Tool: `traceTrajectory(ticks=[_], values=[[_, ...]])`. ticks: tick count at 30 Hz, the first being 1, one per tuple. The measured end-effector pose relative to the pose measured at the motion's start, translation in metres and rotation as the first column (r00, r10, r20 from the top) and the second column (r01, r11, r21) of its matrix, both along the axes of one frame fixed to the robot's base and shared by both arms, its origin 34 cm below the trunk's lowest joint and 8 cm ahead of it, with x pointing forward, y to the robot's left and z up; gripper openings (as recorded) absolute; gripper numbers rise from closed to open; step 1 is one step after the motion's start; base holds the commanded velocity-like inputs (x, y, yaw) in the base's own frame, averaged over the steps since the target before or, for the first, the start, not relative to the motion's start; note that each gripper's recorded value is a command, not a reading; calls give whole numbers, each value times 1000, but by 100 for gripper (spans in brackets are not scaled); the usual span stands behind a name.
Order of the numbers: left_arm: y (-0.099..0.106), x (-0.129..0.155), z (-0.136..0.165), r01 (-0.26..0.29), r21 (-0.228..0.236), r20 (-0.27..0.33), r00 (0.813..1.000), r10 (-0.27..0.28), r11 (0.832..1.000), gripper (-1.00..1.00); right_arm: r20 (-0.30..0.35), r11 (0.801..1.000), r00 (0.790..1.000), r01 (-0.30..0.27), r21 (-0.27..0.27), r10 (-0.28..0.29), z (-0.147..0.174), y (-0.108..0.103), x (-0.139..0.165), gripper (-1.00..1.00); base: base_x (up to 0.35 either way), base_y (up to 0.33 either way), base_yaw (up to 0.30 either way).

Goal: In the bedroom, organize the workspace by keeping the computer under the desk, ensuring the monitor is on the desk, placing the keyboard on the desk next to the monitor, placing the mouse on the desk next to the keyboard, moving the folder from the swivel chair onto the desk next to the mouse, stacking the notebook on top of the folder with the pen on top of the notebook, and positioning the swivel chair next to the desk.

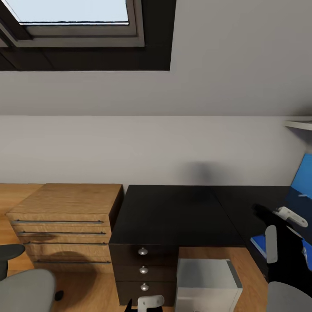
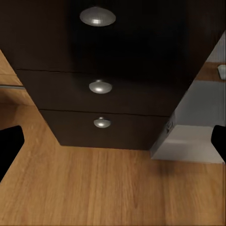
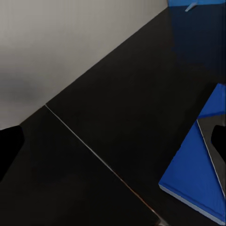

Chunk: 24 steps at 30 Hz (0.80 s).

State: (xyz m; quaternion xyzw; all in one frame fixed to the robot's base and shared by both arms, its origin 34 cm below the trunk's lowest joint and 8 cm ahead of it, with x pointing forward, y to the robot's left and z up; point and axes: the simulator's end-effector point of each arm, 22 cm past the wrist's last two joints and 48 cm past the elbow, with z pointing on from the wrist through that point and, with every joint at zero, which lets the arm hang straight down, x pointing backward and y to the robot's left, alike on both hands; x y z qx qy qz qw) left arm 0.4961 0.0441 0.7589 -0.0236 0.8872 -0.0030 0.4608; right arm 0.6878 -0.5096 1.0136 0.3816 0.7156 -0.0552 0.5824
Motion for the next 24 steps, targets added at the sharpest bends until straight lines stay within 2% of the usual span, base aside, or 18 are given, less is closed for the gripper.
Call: traceTrajectory(ticks=[17,21,24], values=[[-1,0,1,1,-3,1,1000,-1,1000,100,-3,1000,1000,19,15,-19,-5,-8,-5,100,0,0,-253],[-1,0,1,1,-3,1,1000,-1,1000,100,-28,992,995,96,85,-94,-34,-33,-28,100,0,0,-263],[-1,0,1,1,-4,1,1000,-1,1000,100,-34,987,993,118,105,-115,-41,-39,-34,100,0,0,-220]])
